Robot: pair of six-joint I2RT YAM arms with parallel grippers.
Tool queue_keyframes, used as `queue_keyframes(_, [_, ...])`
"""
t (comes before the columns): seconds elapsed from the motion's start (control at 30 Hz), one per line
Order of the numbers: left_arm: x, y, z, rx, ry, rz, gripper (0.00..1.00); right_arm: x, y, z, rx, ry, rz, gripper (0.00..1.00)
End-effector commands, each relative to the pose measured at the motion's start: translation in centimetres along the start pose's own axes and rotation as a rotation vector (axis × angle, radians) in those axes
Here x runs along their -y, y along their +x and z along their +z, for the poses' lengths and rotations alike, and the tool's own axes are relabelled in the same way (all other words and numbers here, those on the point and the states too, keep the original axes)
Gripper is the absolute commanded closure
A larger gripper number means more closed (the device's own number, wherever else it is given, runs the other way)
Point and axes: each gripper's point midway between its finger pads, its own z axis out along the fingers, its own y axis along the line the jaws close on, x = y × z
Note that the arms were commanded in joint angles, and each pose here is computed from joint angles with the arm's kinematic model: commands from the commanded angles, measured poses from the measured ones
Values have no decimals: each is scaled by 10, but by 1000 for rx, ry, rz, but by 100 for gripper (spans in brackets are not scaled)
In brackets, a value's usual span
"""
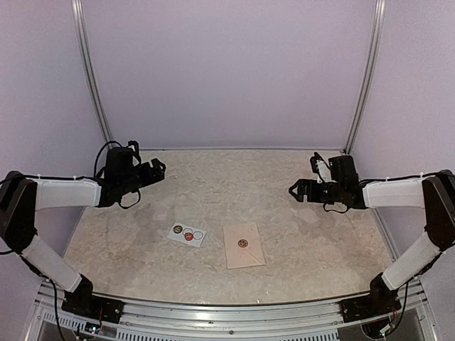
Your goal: Place the letter into the envelope and seal it
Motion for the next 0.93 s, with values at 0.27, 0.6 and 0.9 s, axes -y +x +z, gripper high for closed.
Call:
queue_keyframes(0.27, [-189,-49,-125,474,-531,55,1,151,-36,-131,472,426,-61,0])
queue_keyframes(0.6, [-192,-42,-111,432,-530,82,1,153,-35,-145,537,469,-84,1])
queue_keyframes(0.9, [-192,-41,-110,433,-527,80,1,157,-34,-143,537,480,-79,0])
